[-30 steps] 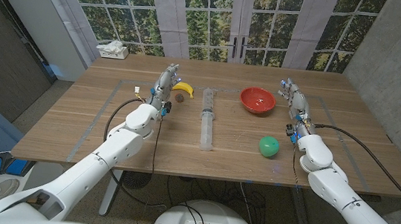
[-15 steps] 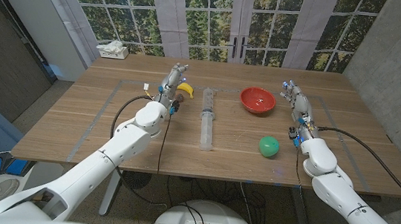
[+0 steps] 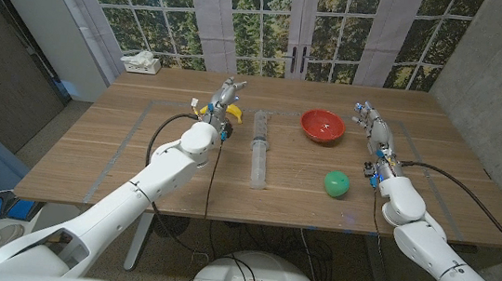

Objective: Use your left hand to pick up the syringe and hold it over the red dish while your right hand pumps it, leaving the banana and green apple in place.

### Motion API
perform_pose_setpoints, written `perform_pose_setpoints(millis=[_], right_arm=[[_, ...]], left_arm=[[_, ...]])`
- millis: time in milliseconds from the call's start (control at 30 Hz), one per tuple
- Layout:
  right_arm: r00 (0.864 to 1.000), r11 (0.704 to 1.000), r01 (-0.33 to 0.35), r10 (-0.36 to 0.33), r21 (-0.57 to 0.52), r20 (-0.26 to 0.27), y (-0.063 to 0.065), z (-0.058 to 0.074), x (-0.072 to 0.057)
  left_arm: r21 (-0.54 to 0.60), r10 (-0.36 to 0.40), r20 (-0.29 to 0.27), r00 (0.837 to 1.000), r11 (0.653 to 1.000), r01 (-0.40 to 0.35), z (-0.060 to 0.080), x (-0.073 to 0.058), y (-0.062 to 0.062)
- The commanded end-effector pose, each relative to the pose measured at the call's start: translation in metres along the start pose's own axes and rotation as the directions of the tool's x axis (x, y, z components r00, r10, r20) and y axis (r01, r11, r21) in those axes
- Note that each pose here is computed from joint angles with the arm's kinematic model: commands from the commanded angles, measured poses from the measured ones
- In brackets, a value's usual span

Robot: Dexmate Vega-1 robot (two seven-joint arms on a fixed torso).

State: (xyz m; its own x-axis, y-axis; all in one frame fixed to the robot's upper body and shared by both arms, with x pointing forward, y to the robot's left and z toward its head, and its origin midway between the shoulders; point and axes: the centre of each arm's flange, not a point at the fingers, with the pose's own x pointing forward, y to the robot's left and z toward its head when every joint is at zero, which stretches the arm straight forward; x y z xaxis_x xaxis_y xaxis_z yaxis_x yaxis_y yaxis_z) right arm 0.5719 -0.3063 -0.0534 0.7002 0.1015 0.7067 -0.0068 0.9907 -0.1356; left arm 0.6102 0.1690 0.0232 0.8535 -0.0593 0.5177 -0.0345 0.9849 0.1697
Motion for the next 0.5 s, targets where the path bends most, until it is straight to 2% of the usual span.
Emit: perform_pose_setpoints(millis=[33, 233, 500], right_arm=[[1.0, 1.0, 0.005, -0.005, -0.006, 0.01, -0.003, 0.001, -0.002], [1.0, 1.0, 0.007, -0.007, -0.007, 0.009, -0.006, 0.0, -0.001], [1.0, 1.0, 0.012, -0.012, -0.005, 0.009, -0.012, -0.001, -0.001]], left_arm=[[0.119, 0.012, 0.0, 1.0, 0.993, -0.012, 0.014, 0.007, -0.011], [0.227, 0.026, 0.007, 1.0, 0.973, -0.027, 0.023, 0.01, -0.02], [0.336, 0.05, -0.012, 0.999, 0.941, -0.043, 0.032, 0.011, -0.03]])
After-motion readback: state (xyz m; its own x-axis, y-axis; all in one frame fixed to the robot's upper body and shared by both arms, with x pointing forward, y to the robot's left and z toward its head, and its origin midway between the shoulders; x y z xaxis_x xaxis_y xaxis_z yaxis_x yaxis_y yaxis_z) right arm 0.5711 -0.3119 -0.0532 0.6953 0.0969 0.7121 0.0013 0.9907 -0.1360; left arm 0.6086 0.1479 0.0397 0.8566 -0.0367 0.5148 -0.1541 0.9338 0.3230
